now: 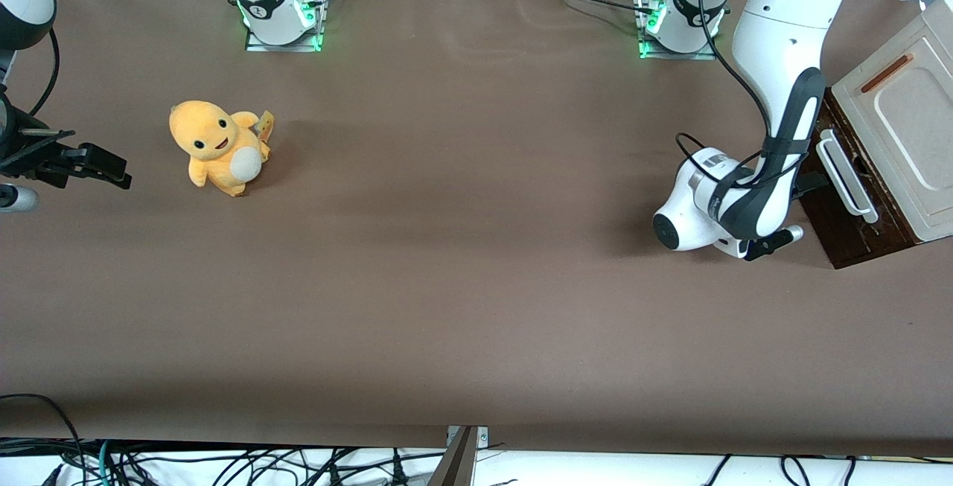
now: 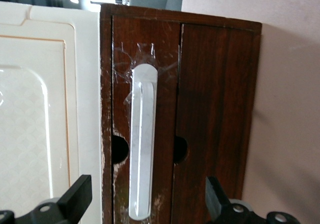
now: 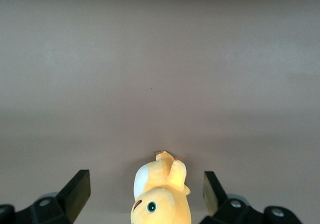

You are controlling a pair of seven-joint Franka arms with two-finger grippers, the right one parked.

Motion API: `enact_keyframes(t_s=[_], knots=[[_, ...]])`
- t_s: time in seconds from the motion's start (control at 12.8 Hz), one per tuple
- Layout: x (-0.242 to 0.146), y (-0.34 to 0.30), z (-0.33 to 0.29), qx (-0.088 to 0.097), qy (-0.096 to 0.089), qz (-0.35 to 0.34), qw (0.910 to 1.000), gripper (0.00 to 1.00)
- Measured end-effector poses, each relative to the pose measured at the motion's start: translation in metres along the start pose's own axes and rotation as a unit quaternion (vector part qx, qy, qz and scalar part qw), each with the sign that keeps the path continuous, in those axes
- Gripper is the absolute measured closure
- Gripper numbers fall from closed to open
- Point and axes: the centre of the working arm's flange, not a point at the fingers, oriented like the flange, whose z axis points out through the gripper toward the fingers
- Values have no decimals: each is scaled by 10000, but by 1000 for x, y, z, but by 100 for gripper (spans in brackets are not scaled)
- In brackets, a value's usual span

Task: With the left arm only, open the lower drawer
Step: 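Align the open left gripper around the lower drawer's white handle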

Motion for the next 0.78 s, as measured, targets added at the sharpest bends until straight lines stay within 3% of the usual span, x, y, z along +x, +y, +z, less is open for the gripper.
enact_keyframes(t_s=[0.23, 0.55, 0.78], knots=[[12, -6, 21, 150, 33, -124, 9998, 0], [18, -8, 34, 178, -32, -253, 9995, 0], [17, 2, 39, 295, 64, -401, 9987, 0]])
